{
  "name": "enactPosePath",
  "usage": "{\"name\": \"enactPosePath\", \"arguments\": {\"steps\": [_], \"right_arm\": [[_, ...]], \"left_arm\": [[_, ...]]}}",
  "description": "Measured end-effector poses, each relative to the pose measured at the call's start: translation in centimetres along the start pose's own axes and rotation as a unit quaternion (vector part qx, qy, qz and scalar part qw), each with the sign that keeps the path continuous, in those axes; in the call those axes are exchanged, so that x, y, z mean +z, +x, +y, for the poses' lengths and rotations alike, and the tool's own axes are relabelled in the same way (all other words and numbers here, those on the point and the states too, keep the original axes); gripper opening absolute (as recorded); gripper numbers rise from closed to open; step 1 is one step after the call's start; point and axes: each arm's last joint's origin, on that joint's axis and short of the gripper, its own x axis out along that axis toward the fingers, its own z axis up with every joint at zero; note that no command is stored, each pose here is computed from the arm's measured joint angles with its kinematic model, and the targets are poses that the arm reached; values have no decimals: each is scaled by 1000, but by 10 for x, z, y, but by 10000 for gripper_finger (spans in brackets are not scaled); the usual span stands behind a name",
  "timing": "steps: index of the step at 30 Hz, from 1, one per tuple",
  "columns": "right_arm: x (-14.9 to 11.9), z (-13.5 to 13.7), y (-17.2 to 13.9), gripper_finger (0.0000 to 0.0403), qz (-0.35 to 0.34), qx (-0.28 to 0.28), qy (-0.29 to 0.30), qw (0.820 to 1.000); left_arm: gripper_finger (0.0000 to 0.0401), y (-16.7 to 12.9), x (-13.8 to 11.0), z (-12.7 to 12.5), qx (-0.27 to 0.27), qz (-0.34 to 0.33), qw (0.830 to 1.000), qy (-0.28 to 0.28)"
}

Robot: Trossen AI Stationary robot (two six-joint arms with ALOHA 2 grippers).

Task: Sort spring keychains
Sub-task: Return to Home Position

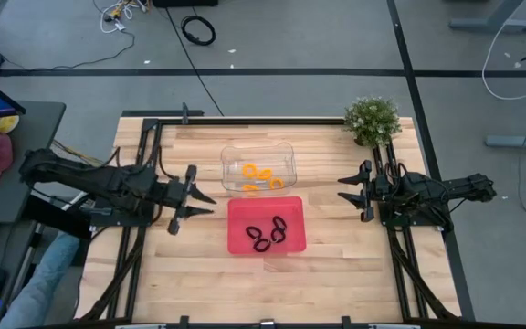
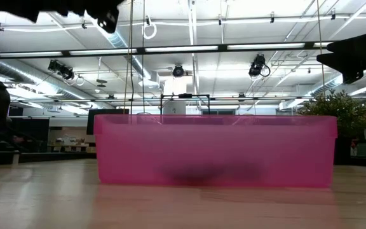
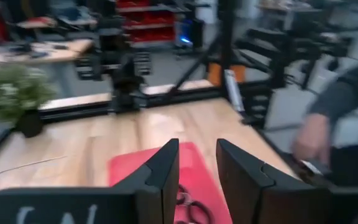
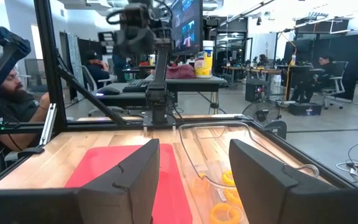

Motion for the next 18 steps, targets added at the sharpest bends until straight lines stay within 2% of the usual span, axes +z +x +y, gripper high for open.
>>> {"name": "enactPosePath", "arguments": {"steps": [5,10,18], "right_arm": [[0,0,0,198,0,0,0,1000],[0,0,0,198,0,0,0,1000],[0,0,0,198,0,0,0,1000]], "left_arm": [[112,-4,-24,11,47,-38,998,-14],[112,-10,-36,20,29,-38,999,-16],[112,-30,-31,24,31,-65,997,-23]]}}
